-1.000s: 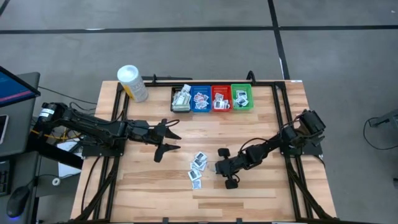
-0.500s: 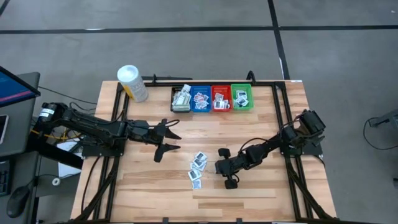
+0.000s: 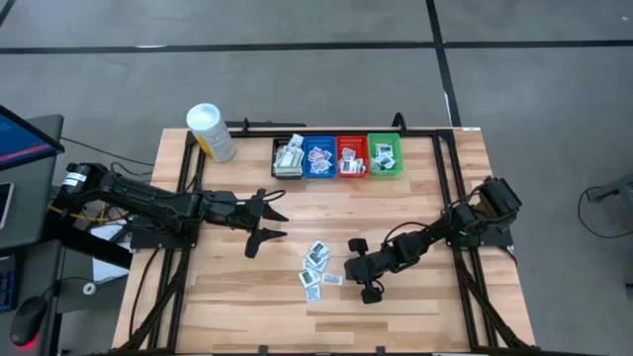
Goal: Pick & Place First Aid Supplies
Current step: Put the orange ointment pack in the blue bin
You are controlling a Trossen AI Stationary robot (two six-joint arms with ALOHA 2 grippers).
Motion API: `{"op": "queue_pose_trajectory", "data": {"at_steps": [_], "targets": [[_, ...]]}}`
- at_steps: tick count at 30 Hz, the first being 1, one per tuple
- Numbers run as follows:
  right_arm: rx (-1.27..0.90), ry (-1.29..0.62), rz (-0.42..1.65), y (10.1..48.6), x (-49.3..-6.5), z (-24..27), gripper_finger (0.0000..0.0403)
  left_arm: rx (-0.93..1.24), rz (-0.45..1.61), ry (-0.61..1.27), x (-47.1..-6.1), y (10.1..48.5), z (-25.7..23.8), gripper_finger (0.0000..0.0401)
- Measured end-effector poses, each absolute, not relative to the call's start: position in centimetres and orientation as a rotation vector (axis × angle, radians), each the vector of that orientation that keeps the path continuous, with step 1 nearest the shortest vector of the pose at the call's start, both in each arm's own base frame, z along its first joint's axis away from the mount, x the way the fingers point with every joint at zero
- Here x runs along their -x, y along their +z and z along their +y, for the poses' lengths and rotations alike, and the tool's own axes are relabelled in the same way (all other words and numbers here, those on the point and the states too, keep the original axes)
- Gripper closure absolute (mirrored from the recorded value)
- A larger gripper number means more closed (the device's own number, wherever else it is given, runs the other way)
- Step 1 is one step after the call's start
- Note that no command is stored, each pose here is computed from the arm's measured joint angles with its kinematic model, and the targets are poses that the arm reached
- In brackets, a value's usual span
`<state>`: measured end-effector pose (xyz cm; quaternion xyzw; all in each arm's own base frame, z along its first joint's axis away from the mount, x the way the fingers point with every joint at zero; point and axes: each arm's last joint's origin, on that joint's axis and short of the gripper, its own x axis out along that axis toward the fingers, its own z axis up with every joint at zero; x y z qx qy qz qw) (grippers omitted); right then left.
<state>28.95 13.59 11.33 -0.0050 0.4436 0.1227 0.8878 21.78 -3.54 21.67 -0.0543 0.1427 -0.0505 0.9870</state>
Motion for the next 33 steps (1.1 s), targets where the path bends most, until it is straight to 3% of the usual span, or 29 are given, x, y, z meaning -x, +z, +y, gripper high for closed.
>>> {"op": "queue_pose_trajectory", "data": {"at_steps": [10, 22, 33], "targets": [[0.025, 0.285, 0.895, 11.5, -29.2, 13.7, 0.0327, 0.109, 0.287, -0.102, -21.8, 21.7, -3.5, 0.0206], [0.347, 0.43, 0.791, 11.7, -29.6, 13.7, 0.0228, 0.109, 0.287, -0.102, -21.8, 21.7, -3.5, 0.0206], [0.453, 0.537, 0.758, 11.2, -30.1, 13.3, 0.0215, 0.109, 0.287, -0.101, -21.8, 21.7, -3.5, 0.0206]]}}
